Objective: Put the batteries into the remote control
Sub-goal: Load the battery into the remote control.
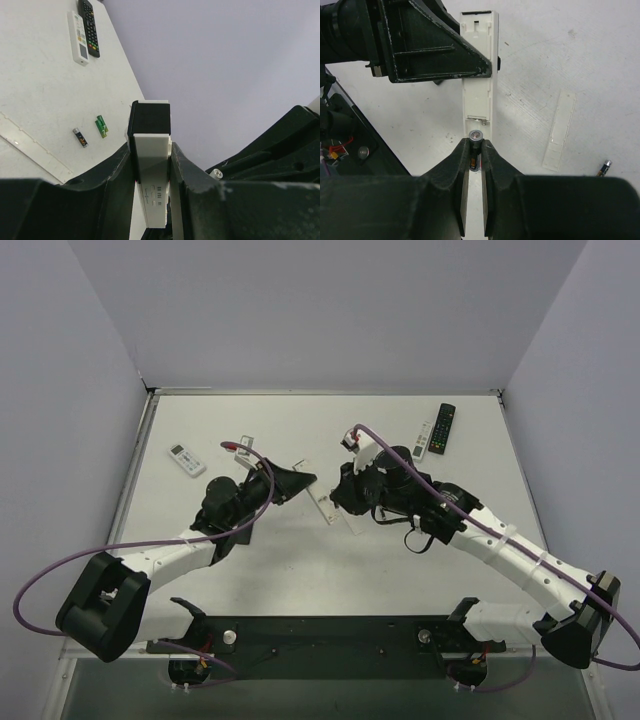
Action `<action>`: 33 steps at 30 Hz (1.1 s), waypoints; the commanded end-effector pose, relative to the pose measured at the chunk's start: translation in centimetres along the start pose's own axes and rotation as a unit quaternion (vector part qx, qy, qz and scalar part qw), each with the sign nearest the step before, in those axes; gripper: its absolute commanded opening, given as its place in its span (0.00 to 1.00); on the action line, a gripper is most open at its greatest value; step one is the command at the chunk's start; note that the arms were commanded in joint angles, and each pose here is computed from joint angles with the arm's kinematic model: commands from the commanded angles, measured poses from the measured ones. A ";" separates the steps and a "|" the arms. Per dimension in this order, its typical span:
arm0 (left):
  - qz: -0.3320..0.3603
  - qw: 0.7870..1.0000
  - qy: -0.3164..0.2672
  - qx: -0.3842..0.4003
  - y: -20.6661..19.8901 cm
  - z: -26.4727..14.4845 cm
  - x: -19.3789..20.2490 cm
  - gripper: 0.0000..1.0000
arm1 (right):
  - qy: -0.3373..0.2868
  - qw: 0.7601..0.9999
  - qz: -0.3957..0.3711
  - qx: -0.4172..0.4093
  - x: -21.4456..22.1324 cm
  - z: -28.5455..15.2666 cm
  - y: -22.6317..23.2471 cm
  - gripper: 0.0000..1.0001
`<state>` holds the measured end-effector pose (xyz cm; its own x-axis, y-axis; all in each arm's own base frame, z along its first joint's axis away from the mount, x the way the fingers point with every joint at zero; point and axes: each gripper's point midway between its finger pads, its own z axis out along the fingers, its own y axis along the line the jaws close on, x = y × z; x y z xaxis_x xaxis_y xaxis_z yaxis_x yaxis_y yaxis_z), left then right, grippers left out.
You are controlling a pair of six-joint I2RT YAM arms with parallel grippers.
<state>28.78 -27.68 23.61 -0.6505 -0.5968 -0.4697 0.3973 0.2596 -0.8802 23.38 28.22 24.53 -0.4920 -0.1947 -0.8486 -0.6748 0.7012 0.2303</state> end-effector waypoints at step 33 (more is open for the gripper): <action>-0.017 0.991 -0.051 0.123 -7.5 0.8 -3.2 0.00 | 0.027 0.998 -0.041 -0.031 2.4 2.1 1.3 0.13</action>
<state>28.75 -28.26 25.86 -0.6552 -0.6373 -0.4057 0.4007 0.1622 -0.9018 23.09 29.74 22.71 -0.4542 -0.2518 -0.8546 -0.7289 0.6565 0.1940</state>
